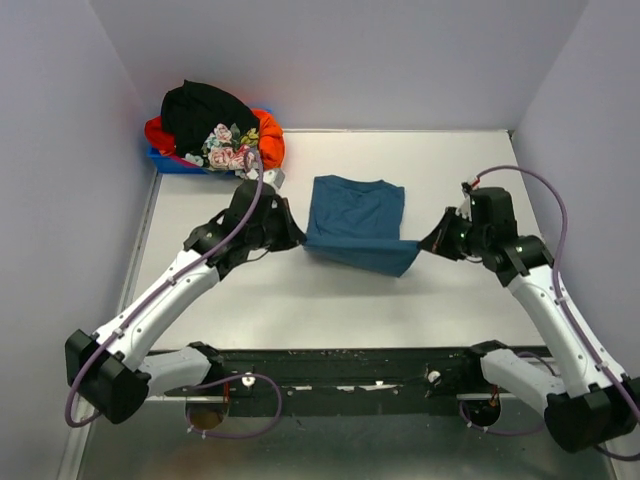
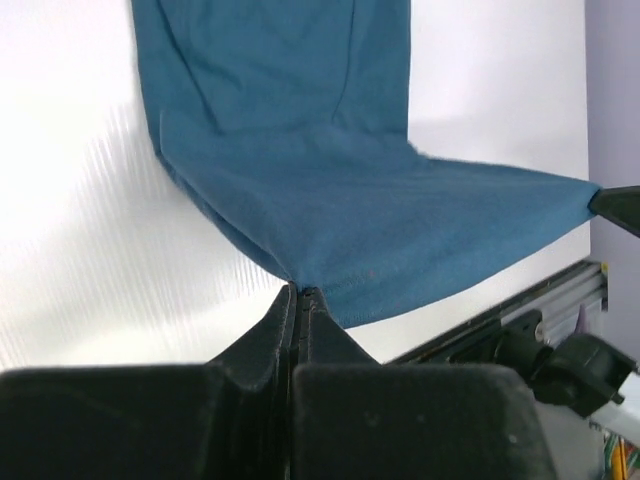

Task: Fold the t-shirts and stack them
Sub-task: Fold the long partially folded tshirt into a neat square

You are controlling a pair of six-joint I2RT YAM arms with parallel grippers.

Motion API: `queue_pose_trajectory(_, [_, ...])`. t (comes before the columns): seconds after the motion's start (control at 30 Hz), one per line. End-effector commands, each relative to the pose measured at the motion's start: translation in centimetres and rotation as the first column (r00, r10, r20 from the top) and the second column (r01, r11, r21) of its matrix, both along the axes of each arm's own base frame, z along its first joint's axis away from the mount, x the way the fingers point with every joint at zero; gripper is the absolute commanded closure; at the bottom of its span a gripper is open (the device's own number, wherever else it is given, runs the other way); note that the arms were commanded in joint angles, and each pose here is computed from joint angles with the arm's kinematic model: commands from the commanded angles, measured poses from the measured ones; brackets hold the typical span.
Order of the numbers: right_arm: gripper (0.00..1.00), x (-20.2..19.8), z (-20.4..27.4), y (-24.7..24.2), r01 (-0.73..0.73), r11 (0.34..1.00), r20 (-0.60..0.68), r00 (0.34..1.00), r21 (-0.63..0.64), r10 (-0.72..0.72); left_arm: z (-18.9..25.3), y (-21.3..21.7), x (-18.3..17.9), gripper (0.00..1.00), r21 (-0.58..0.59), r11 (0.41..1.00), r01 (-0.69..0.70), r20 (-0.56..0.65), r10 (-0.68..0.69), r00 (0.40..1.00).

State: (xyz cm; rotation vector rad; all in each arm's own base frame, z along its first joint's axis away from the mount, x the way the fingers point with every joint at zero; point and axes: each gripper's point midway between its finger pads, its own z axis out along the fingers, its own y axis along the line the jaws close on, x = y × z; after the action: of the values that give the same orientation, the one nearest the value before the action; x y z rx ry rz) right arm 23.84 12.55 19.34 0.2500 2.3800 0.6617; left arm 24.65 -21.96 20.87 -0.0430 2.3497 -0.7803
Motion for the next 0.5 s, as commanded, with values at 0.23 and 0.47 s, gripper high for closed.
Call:
queue_pose_trajectory(0.23, [0.99, 11.7, 1.5, -1.3, 0.156, 0.983, -0.043, 0.986, -0.092, -0.161, 1.1, 0.5, 13.2, 1.0, 0.031, 0.985, -0.171, 0.069, 0.169, 0.983])
queue_pose_trajectory(0.47, [0.99, 18.9, -0.8, -2.3, 0.197, 0.976, -0.114, 0.972, -0.09, -0.207, -1.2, -0.3, 21.2, 1.0, 0.064, 0.98, -0.19, 0.032, 0.188, 0.982])
